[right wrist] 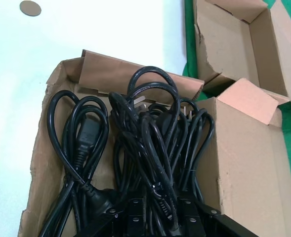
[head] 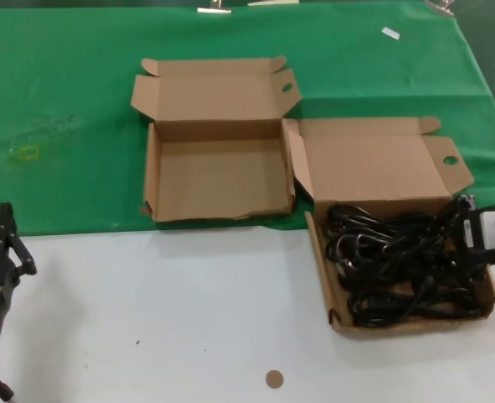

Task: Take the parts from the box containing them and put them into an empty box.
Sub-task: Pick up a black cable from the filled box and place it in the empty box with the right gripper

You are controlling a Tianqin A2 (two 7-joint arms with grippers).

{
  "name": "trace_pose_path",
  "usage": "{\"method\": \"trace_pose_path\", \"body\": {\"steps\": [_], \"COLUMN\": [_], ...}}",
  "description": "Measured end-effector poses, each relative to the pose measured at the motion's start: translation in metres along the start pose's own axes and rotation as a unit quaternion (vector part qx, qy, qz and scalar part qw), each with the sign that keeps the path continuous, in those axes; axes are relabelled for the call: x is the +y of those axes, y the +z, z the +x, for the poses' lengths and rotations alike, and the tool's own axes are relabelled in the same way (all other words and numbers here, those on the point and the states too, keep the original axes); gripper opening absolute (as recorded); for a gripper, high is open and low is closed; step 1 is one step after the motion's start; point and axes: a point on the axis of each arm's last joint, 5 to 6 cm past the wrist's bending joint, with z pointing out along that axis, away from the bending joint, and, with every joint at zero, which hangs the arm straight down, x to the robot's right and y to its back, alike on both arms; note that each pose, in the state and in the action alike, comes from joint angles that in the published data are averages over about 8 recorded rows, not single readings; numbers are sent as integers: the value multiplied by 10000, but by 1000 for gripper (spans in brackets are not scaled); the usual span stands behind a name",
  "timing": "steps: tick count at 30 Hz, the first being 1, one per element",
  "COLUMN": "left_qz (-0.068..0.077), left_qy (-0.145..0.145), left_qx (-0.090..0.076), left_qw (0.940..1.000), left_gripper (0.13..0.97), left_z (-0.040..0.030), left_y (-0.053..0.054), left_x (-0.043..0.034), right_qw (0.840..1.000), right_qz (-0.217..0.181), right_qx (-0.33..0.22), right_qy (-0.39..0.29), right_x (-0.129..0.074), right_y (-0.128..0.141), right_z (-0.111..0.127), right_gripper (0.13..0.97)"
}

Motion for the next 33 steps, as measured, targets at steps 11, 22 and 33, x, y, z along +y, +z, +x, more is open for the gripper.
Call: {"method": "trace_pose_path", "body": {"steps": [11,22,33], "left_qz": [0,0,0], "left_qy": [0,0,1], "left_qx": [0,0,0], "left_qw": [10000,10000,10000], "left_gripper": [144,144,144], "left_z": [0,0,0], "left_y": [0,0,0], "left_x": [0,0,0], "right_qw": [9999,9989,9969], "right_qz": [40,166,303], "right_qx": [97,248,470], "right_qy": [-109,-362,-550], "right_x": [-143,-411,-782], "right_y": [-142,-195,50], "right_z": [171,505,895], "right_gripper": [239,233,232]}}
